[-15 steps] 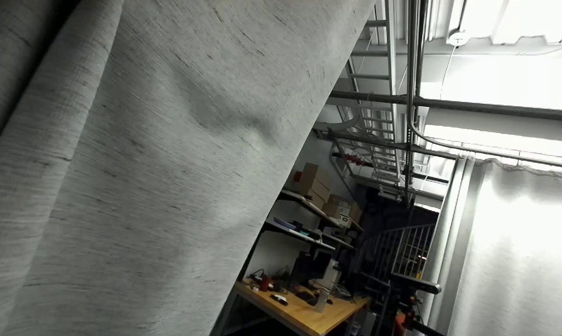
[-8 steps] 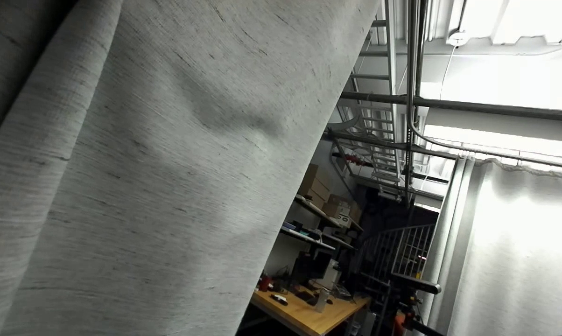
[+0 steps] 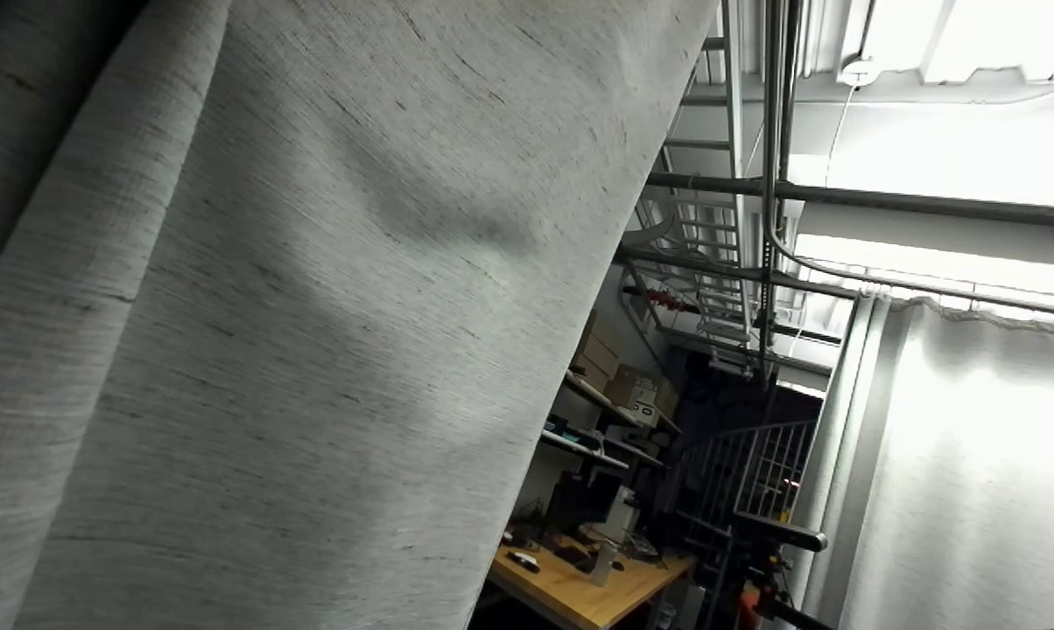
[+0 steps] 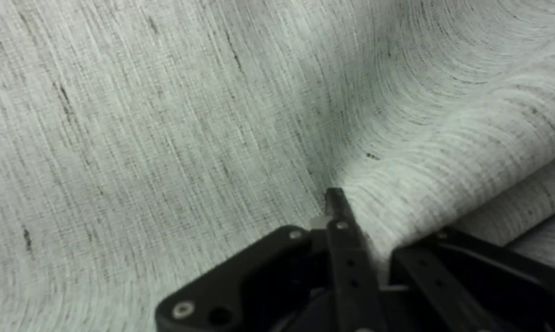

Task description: Pull the curtain to the left

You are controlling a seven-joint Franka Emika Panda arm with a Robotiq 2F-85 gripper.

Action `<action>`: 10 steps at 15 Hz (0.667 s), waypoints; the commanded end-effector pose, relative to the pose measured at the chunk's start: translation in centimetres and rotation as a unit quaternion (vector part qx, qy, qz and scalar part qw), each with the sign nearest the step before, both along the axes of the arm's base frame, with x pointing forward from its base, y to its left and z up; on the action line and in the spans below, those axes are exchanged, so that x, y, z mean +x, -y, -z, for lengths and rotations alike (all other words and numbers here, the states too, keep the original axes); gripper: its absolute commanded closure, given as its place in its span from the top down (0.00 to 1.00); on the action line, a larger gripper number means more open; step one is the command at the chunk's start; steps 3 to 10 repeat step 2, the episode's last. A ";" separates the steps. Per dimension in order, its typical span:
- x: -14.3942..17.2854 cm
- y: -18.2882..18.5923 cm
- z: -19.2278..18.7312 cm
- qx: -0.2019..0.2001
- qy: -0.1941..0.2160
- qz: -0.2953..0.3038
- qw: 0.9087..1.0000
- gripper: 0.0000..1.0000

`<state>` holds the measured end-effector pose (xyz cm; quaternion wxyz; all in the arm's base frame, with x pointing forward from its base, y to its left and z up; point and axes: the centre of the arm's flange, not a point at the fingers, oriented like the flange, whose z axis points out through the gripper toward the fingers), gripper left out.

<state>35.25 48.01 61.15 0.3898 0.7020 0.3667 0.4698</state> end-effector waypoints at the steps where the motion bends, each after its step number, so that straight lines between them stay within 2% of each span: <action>1: 0.0 0.0 0.0 0.000 0.000 0.000 1.000 0.02; 10: 0.0 0.0 0.0 0.000 0.000 0.000 1.000 0.02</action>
